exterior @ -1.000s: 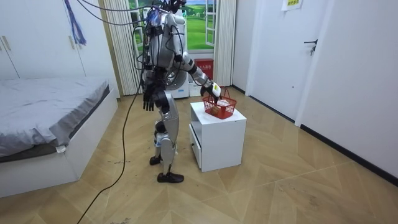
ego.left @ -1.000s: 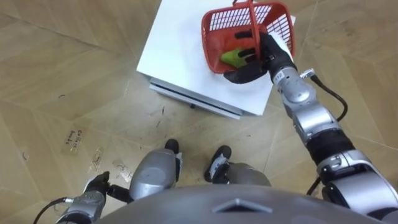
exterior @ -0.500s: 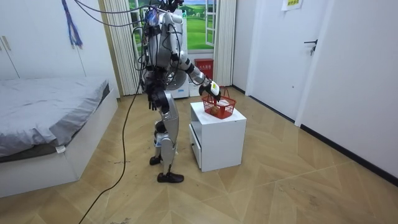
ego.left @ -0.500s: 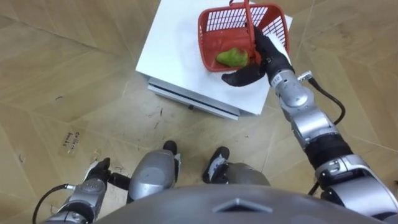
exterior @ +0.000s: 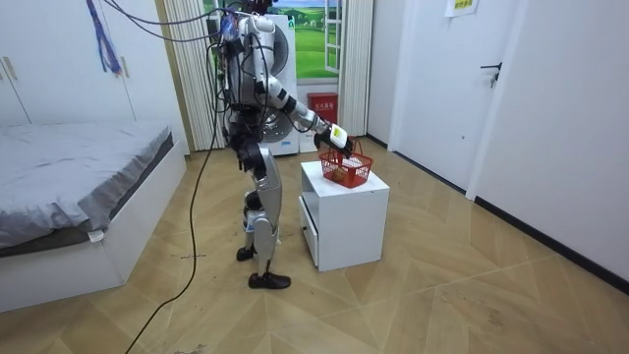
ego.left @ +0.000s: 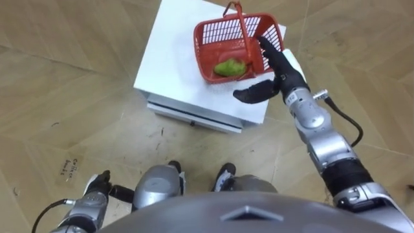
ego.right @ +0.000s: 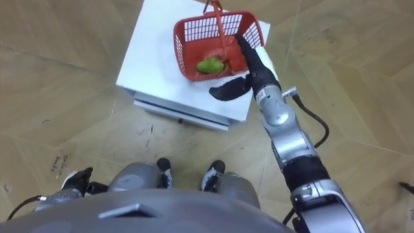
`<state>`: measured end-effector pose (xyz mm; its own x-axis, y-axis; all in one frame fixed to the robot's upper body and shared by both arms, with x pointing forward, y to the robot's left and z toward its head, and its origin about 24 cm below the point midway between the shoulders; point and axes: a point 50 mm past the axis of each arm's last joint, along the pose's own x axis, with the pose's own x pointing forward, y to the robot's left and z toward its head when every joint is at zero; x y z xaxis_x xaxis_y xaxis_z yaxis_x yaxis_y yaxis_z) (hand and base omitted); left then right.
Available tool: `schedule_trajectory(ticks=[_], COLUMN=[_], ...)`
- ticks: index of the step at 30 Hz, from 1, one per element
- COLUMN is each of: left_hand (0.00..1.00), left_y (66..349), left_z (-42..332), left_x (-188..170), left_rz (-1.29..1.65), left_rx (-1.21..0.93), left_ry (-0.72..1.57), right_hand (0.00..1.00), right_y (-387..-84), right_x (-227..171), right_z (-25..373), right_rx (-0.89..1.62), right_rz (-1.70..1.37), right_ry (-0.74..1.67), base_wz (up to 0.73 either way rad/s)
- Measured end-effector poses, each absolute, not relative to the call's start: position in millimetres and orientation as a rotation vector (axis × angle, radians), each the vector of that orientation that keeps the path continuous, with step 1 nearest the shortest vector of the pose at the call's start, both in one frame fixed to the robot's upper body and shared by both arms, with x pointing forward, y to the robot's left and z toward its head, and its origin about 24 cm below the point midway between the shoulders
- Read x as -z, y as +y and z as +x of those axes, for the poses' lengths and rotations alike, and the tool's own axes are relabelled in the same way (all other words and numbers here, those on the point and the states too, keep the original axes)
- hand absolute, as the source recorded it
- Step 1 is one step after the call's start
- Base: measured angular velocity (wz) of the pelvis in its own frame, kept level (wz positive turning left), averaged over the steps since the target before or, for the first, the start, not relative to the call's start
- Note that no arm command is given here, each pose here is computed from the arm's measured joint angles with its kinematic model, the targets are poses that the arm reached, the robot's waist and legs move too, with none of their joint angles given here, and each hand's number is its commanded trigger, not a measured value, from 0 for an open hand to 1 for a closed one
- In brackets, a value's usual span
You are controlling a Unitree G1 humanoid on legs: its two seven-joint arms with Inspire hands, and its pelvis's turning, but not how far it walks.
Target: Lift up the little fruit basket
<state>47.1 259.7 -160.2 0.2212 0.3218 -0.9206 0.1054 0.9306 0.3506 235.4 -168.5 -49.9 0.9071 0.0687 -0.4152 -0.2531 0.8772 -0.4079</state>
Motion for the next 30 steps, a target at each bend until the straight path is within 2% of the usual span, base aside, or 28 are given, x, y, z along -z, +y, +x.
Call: schedule_trajectory(ticks=[6, 12, 22, 30], left_hand=[0.0, 0.0, 0.0, 0.0], left_y=[261, 259, 247, 248], left_z=[42, 41, 44, 29], left_x=[158, 158, 156, 157], left_rz=[0.342, 0.36, 0.334, 0.339], left_rx=[-0.206, -0.235, -0.233, -0.252], left_ry=[1.314, 1.305, 1.232, 1.27], right_hand=[0.0, 0.0, 0.0, 0.0], right_y=[-185, -203, -225, -251], right_x=[31, 37, 85, 131], right_z=[227, 215, 169, 99], right_rx=[-0.089, -0.017, -0.021, 0.052], right_rz=[-0.508, -0.478, -0.594, -0.64], right_ry=[0.317, 0.36, 0.623, 0.952], base_wz=[-0.1, -0.12, -0.01, 0.02])
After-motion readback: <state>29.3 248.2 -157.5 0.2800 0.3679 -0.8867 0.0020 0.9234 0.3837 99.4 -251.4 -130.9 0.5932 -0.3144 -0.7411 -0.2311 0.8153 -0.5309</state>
